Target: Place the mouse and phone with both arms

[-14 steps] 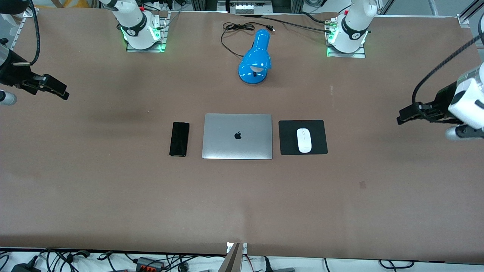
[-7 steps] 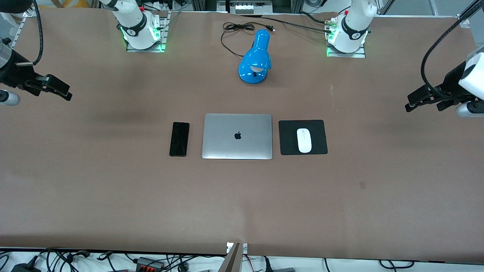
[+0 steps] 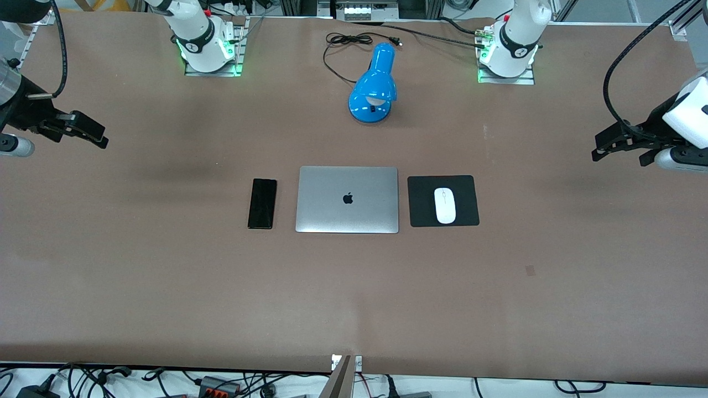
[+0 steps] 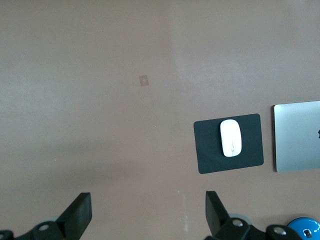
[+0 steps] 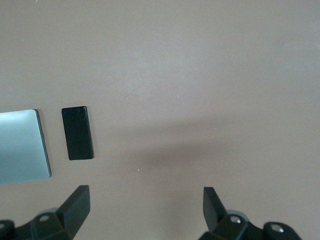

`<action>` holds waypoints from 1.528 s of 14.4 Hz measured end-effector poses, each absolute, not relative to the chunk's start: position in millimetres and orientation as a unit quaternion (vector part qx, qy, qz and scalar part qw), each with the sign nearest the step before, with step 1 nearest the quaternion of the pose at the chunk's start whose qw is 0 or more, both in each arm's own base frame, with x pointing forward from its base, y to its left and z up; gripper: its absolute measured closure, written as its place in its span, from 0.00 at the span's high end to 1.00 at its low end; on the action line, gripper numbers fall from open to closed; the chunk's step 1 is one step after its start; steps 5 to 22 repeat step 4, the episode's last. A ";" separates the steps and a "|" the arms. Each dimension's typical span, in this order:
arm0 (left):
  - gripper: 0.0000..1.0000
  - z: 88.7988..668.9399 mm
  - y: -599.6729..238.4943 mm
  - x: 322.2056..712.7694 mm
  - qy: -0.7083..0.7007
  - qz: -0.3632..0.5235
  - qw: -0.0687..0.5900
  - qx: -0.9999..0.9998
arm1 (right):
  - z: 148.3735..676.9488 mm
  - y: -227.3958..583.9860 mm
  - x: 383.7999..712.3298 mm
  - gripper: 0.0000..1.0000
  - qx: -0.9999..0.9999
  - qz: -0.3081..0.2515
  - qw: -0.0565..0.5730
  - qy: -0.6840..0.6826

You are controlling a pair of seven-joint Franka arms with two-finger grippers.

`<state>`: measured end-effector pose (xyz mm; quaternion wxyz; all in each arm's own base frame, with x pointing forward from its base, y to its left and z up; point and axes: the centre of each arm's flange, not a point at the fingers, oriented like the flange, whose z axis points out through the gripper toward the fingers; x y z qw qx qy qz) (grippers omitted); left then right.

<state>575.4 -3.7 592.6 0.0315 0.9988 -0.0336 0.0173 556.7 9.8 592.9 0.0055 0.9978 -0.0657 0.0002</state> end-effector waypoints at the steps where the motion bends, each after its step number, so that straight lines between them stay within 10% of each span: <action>1: 1.00 592.3 -1.6 575.3 -0.032 0.017 0.031 0.999 | 592.8 10.3 556.7 1.00 0.998 0.000 0.005 -0.065; 22: 1.00 590.8 3.1 573.6 -0.021 0.008 0.032 0.999 | 592.4 12.1 556.4 1.00 0.998 -0.002 0.005 -0.063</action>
